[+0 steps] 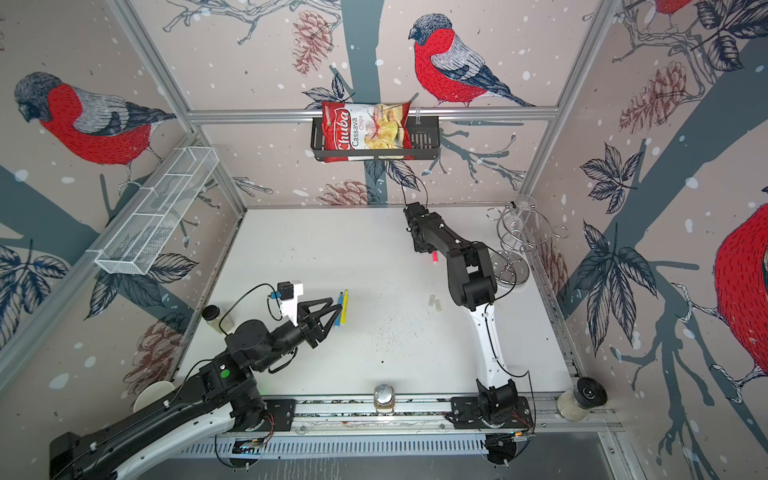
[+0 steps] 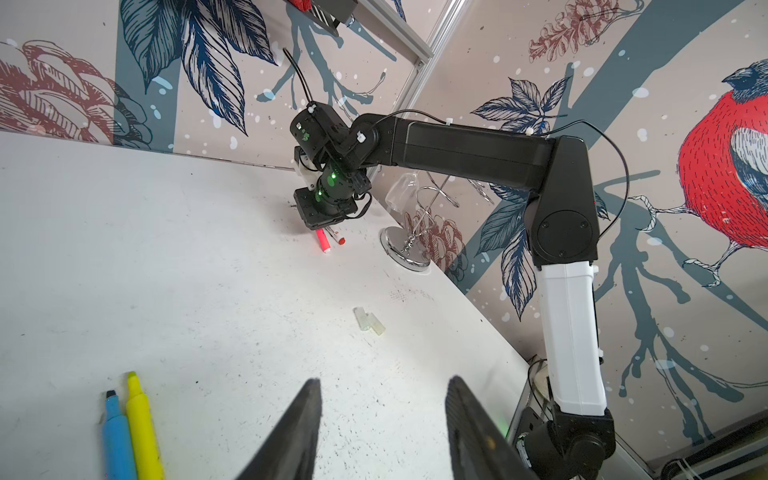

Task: Insert the pens into the pen caps
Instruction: 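Lower the pink highlighter beside the red-capped marker and open the right gripper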

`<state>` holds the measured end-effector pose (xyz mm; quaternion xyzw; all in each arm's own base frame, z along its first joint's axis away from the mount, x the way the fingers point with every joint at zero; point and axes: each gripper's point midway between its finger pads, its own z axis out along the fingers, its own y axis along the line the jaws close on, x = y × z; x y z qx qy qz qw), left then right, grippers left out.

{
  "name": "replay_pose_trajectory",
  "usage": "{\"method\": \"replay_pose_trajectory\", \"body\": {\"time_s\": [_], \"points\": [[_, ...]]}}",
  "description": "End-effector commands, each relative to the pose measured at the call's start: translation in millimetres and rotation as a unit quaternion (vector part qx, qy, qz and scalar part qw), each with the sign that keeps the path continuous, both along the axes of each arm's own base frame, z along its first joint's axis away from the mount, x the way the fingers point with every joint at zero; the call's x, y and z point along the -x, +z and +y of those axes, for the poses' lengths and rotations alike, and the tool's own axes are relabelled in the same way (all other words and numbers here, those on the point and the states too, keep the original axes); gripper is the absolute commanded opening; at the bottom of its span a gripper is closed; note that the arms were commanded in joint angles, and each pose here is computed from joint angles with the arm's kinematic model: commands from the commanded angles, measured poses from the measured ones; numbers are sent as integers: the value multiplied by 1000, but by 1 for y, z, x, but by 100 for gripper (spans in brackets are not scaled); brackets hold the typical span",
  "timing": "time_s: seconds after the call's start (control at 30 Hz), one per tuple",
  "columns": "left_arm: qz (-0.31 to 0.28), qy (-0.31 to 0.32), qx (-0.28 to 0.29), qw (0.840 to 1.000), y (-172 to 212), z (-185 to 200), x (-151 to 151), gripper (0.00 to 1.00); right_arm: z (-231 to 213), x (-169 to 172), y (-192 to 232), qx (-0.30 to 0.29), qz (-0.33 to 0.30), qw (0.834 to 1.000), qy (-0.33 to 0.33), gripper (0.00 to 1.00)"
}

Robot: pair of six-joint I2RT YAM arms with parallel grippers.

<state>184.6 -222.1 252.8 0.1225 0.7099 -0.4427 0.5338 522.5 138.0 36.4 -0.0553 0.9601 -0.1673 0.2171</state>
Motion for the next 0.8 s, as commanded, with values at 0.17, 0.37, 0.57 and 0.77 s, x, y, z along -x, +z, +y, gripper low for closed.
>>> {"method": "replay_pose_trajectory", "body": {"time_s": [0.17,0.37,0.57,0.77], "points": [[-11,4,5,1000,8,1,-2,49,-14,-2,-4,32,0,999,-13,16],[-13,3,1,1000,12,-1,-2,49,-18,-5,-3,41,-2,999,-13,16],[-15,3,2,1000,14,-1,-2,49,-21,-9,-3,49,-1,999,-14,19],[-16,3,2,1000,15,-1,-3,49,-22,-10,-1,56,-4,998,-15,21]]}}
